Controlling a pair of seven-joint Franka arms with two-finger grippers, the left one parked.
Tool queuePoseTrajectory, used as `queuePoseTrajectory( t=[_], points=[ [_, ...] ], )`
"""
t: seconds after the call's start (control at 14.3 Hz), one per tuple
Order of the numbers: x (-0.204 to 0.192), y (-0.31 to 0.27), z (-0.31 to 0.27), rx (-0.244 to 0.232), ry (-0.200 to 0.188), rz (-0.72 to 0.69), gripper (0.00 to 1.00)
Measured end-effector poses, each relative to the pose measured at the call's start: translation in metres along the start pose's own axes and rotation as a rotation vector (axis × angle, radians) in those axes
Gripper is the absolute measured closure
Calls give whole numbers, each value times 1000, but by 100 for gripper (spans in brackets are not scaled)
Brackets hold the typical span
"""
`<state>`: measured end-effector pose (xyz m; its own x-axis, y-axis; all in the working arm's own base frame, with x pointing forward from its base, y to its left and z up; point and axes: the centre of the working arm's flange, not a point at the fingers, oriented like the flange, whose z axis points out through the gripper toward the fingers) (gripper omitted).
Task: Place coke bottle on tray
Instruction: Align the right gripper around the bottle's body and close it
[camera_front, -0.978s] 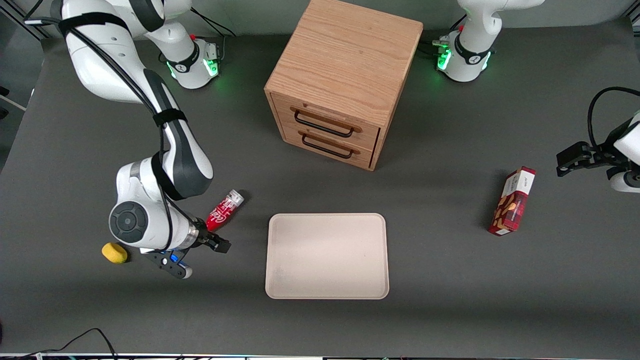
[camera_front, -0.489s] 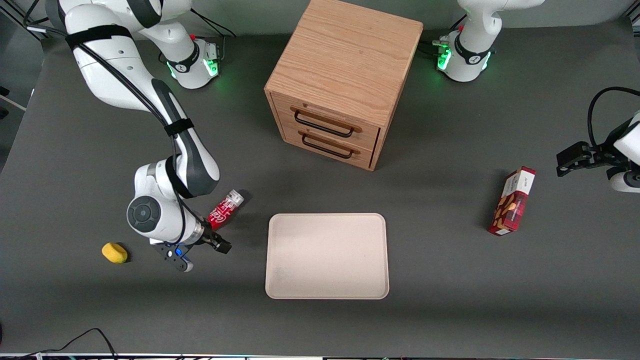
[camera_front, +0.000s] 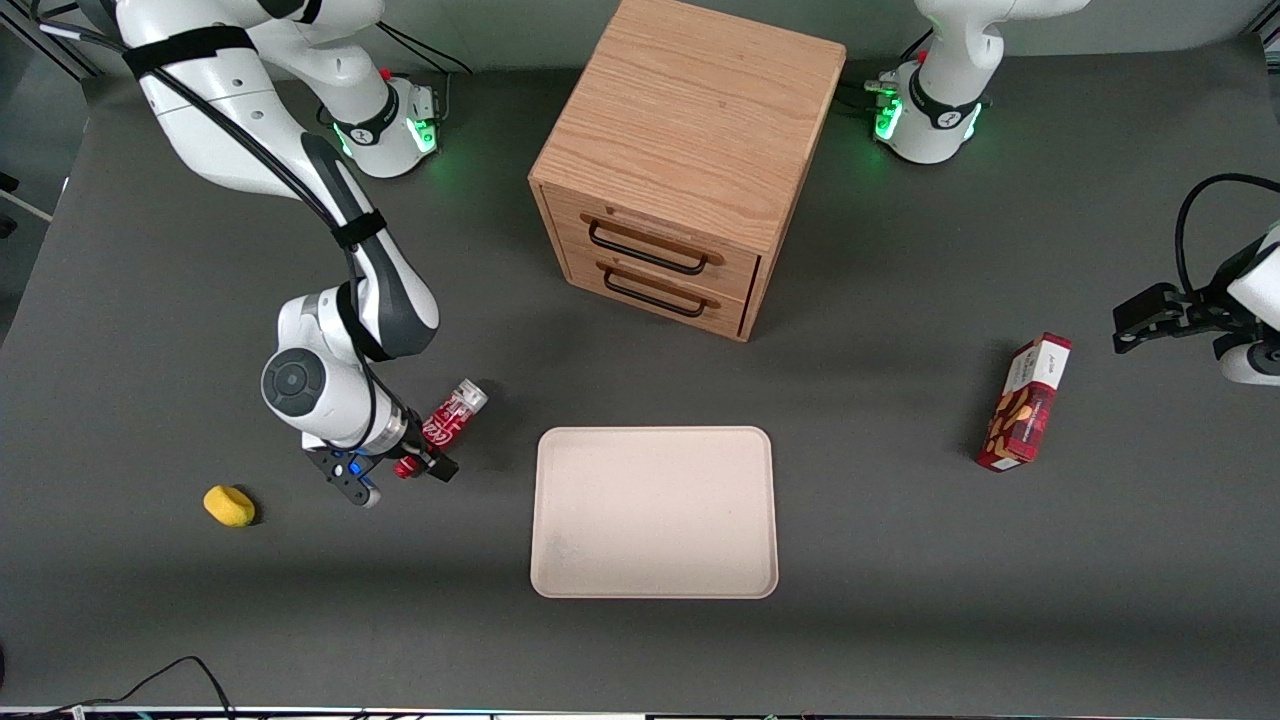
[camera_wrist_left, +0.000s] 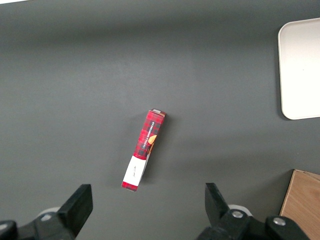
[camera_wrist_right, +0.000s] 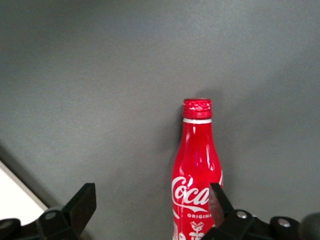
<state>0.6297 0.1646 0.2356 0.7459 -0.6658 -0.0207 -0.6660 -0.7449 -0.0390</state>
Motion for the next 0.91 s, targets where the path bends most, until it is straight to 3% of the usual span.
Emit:
queuePoseTrajectory(
  t=[0.42,0.91],
  points=[
    [-8,11,19,35,28,40,1],
    [-14,19,31,30,27,44,1]
  ],
)
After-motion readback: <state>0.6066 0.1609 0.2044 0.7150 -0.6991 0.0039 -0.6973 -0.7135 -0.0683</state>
